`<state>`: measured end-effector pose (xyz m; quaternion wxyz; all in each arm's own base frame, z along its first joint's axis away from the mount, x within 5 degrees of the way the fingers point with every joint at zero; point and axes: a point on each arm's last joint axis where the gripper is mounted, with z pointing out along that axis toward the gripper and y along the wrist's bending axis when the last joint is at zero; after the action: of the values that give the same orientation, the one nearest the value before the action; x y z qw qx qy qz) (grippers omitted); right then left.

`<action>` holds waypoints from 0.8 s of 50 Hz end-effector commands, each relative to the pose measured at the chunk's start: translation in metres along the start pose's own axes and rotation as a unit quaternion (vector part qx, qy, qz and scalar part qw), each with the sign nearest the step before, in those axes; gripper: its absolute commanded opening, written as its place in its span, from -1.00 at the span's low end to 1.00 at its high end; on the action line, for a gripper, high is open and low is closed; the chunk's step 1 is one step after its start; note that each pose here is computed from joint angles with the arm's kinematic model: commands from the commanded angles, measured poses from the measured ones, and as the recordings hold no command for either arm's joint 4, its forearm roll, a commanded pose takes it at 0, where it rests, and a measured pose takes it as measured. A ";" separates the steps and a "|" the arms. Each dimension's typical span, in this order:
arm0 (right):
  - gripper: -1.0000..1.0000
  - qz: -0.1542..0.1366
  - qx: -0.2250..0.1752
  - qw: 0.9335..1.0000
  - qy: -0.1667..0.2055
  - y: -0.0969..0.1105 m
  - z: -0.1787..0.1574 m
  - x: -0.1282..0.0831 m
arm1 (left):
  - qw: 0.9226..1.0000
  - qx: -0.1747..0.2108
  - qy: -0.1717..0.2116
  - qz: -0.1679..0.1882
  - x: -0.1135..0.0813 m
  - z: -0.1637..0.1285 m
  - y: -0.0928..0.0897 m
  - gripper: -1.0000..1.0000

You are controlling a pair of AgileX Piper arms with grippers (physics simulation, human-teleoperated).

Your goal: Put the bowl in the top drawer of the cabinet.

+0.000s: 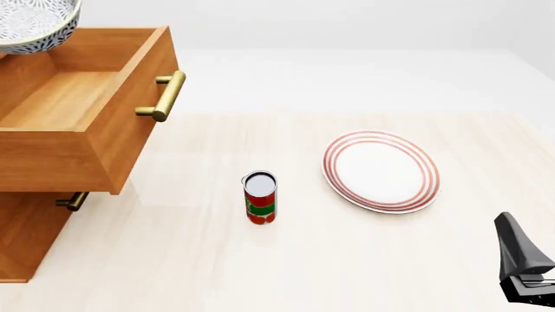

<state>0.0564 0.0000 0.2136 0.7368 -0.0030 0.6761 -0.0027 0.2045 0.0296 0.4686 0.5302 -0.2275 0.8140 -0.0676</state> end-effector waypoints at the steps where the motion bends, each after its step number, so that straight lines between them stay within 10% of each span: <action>1: 1.00 0.000 0.000 1.000 0.000 0.000 0.000 0.000 | 1.000 -0.012 -0.003 0.015 -0.009 0.005 0.003 -1.00; 40: 1.00 0.000 0.000 1.000 0.000 0.000 0.000 0.000 | 0.998 -0.041 0.036 0.032 0.011 0.049 0.020 -1.00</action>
<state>0.0564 0.0000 0.2136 0.7368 -0.0030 0.6761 -0.0027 0.2341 0.0480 0.4356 0.4944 -0.2221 0.8400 -0.0269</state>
